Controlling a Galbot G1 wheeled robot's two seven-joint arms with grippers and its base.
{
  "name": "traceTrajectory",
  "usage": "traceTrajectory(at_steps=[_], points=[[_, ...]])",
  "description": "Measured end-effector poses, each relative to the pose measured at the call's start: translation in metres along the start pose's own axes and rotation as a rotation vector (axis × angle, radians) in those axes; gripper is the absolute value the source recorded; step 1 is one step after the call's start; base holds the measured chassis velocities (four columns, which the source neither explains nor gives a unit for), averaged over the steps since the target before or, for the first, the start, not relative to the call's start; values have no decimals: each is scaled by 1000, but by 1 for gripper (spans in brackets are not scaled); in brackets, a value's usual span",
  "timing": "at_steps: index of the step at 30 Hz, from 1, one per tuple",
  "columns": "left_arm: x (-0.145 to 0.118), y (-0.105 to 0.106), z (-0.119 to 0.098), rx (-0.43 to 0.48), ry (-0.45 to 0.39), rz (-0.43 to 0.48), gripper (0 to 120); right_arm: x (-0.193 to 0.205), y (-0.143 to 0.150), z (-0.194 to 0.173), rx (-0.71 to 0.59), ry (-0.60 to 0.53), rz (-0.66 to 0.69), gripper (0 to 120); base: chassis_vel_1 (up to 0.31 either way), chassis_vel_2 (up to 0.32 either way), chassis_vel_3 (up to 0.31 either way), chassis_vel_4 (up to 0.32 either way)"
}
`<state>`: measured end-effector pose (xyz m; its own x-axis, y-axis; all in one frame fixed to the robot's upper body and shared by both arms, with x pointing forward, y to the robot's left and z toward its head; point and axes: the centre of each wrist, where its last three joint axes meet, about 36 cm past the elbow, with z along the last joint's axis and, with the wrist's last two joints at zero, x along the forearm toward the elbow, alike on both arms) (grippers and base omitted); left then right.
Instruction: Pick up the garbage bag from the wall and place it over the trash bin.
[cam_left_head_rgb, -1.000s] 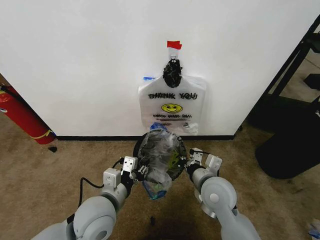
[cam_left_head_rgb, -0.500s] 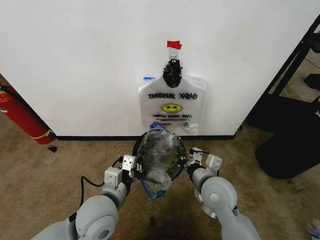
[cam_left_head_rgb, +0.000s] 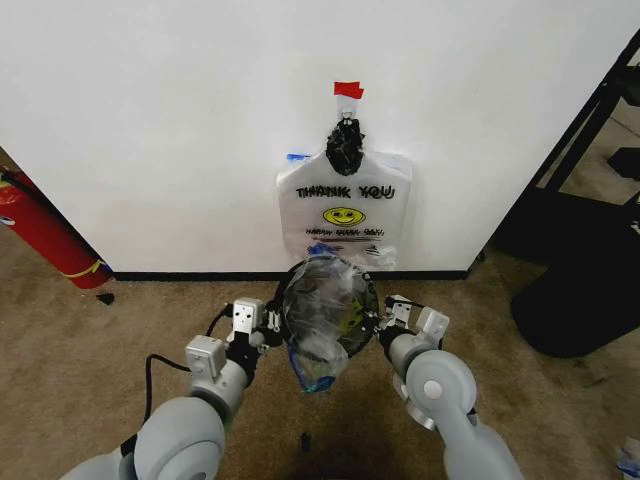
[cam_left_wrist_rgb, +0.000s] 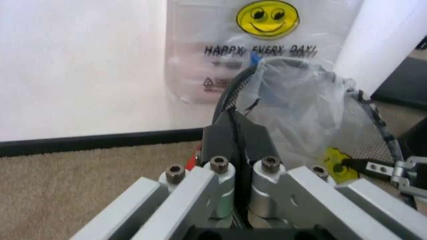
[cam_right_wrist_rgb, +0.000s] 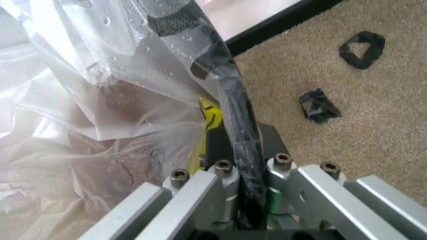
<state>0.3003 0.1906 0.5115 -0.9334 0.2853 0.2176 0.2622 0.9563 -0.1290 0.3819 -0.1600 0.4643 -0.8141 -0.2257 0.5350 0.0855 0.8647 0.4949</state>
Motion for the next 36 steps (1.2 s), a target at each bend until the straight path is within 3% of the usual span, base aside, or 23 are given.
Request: traceTrajectory(at_steps=[5,8,10,13,17,23,25,36], points=[[7,-8,0,-45,40,39,0,0,0,0,2,-1,0,0,0,0,0,0],[10,-12,4,-168,25,87,4,0,2,1,3,1,-2,0,0,0,0,0],[11,-13,5,-198,17,101,8,0,2,2,2,1,-2,0,0,0,0,0],[6,-14,9,-263,22,114,22,1,3,3,1,1,-3,0,0,0,0,0],[0,-14,12,-287,30,103,32,1,4,3,1,0,-4,0,0,0,0,0],[-9,-10,23,-352,56,63,56,3,3,2,9,-4,-2,0,0,0,0,0],[-10,-9,24,-358,58,55,55,3,3,2,10,-4,-2,0,0,0,0,0],[-17,-11,30,-368,67,44,13,4,8,3,6,-7,-12,0,0,0,0,0]])
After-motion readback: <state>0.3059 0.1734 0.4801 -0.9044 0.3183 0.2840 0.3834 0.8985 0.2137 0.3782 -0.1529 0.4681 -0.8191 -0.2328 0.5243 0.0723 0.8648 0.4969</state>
